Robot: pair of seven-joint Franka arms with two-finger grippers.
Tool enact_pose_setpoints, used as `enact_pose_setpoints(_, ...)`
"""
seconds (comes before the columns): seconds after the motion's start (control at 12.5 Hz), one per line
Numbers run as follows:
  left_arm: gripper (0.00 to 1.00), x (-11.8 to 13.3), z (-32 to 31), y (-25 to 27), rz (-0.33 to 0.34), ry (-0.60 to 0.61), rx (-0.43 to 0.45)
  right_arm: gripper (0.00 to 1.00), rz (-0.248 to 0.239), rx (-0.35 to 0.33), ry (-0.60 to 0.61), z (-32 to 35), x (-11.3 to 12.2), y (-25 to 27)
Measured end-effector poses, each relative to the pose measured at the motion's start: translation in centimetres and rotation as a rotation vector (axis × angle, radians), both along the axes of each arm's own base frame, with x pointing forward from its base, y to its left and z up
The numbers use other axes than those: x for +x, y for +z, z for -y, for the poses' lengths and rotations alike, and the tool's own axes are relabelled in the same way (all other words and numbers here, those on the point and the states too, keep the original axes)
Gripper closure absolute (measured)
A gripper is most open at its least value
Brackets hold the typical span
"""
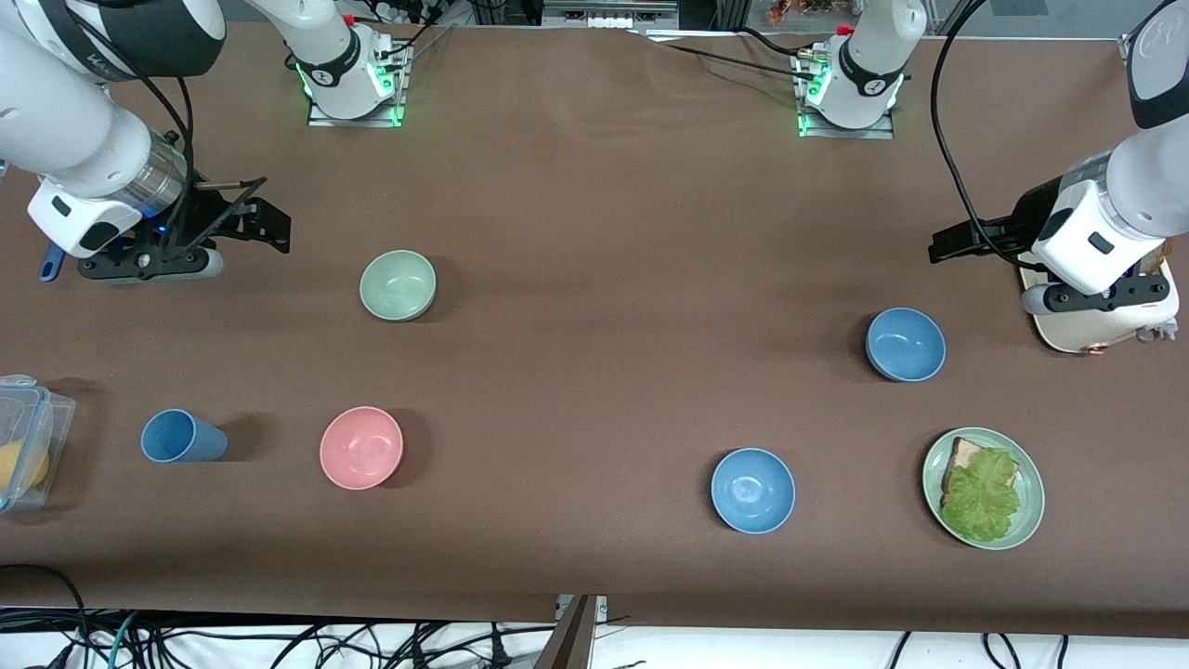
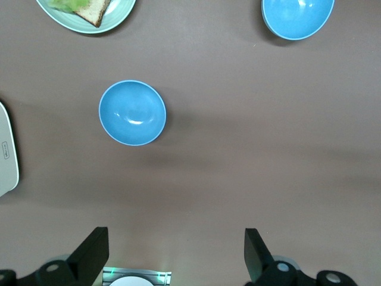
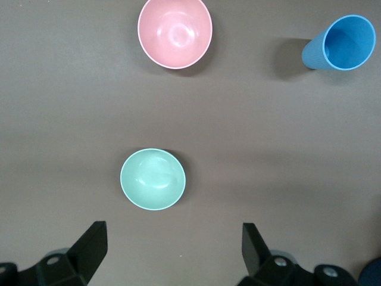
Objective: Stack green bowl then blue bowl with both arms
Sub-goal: 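Reach the right gripper to the pale green bowl and grasp its rim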
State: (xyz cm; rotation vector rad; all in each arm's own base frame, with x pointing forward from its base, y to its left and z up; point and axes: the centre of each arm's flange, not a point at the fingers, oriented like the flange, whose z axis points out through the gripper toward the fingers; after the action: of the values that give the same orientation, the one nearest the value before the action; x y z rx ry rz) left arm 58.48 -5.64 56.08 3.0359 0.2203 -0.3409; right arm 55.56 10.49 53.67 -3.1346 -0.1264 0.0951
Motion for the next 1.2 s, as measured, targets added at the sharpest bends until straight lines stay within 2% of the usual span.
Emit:
enact_pose_setpoints(0.4,0.00,0.0,0.0,0.0,0.000,0.000,0.000,0.00,-0.009,-0.002,0.006,-0.3,-0.5,-2.1)
enact_pose_setpoints(0.56,0.00,0.0,0.0,0.0,-0.001,0.000,0.000,0.00,-0.005,-0.003,0.008,-0.2,-1.8,-6.4)
enact_pose_setpoints(0.8,0.00,0.0,0.0,0.0,-0.001,0.000,0.000,0.00,-0.041,-0.013,0.010,0.3,-5.4,-14.9)
enact_pose_setpoints(1.04,0.00,0.0,0.0,0.0,0.001,-0.001,0.000,0.00,-0.014,-0.008,0.008,1.0,-8.7,-22.8)
enact_pose_setpoints(1.2,0.00,0.1,0.1,0.2,0.005,-0.003,-0.001,0.00,0.004,-0.002,0.006,1.2,-9.9,-27.3)
